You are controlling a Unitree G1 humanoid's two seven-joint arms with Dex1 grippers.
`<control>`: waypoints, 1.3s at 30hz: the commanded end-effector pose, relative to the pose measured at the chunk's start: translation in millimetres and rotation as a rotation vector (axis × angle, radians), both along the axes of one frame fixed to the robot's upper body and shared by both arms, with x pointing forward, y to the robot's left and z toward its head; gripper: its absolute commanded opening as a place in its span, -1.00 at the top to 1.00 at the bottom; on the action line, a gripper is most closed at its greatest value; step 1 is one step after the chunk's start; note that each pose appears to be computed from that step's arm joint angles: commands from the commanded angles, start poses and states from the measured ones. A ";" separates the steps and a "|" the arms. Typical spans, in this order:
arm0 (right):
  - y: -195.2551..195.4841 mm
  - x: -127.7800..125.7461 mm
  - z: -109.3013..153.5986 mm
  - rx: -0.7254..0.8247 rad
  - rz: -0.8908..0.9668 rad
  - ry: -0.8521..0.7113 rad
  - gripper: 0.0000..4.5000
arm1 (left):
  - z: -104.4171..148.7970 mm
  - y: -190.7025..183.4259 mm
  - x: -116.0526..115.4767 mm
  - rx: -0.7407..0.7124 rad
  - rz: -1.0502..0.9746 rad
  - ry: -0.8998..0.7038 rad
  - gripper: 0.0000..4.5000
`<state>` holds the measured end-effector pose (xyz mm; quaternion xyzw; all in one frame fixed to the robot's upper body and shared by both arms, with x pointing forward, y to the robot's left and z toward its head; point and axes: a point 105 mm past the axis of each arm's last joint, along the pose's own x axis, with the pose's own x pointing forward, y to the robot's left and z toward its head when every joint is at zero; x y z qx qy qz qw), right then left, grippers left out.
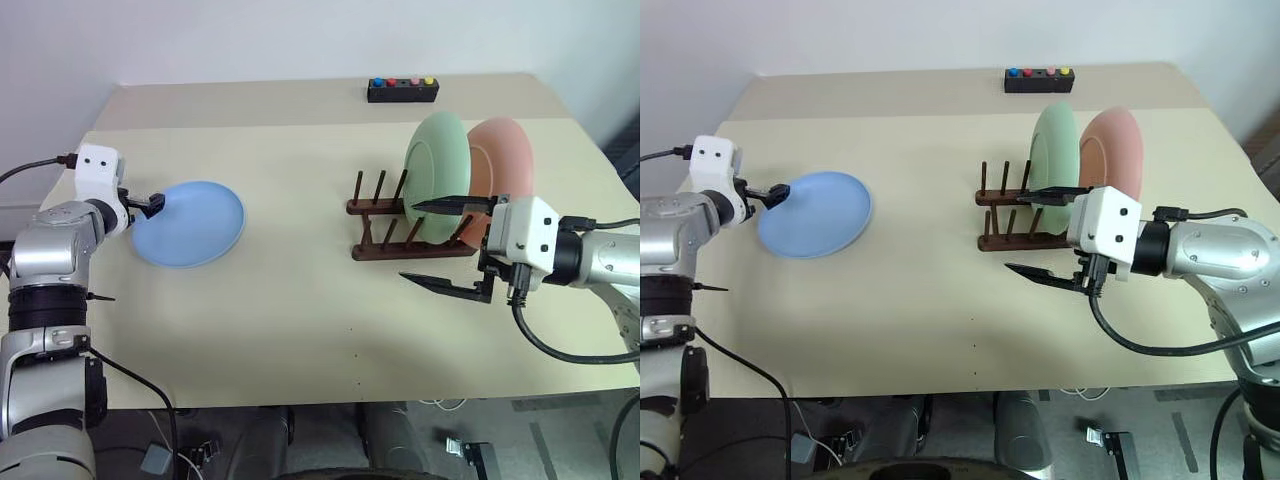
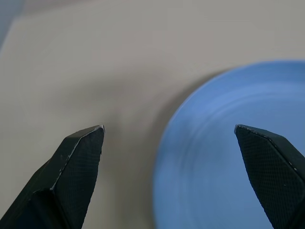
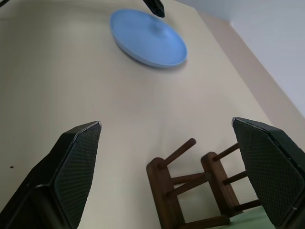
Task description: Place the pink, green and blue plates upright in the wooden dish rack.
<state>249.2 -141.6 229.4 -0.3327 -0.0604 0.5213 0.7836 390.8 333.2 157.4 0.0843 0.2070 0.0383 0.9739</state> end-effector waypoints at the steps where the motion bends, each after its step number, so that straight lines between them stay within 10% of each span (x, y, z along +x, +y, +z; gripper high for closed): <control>1: 5.0 -4.6 7.6 0.008 0.021 -0.051 -1.00 | -10.6 11.6 -3.4 0.033 0.037 0.093 -0.99; 6: 5.9 -4.2 8.6 0.016 0.019 -0.056 -1.00 | -37.6 11.1 -8.2 -0.034 0.047 0.224 -0.64; 14: 2.7 -2.1 4.9 0.010 -0.005 -0.052 -1.00 | -33.8 7.5 -4.6 -0.120 0.046 0.182 0.98; 19: 2.3 -0.9 5.9 0.007 -0.009 -0.056 -1.00 | -13.7 -2.8 2.1 -0.212 0.012 0.057 0.98; 24: -1.4 10.2 13.0 -0.012 -0.056 -0.133 -1.00 | 67.3 -72.2 -0.9 -0.351 -0.308 -0.389 0.98; 39: 17.6 43.4 57.7 -0.170 -0.106 -0.647 -1.00 | 174.1 -201.7 -19.8 -0.397 -0.448 -0.715 0.98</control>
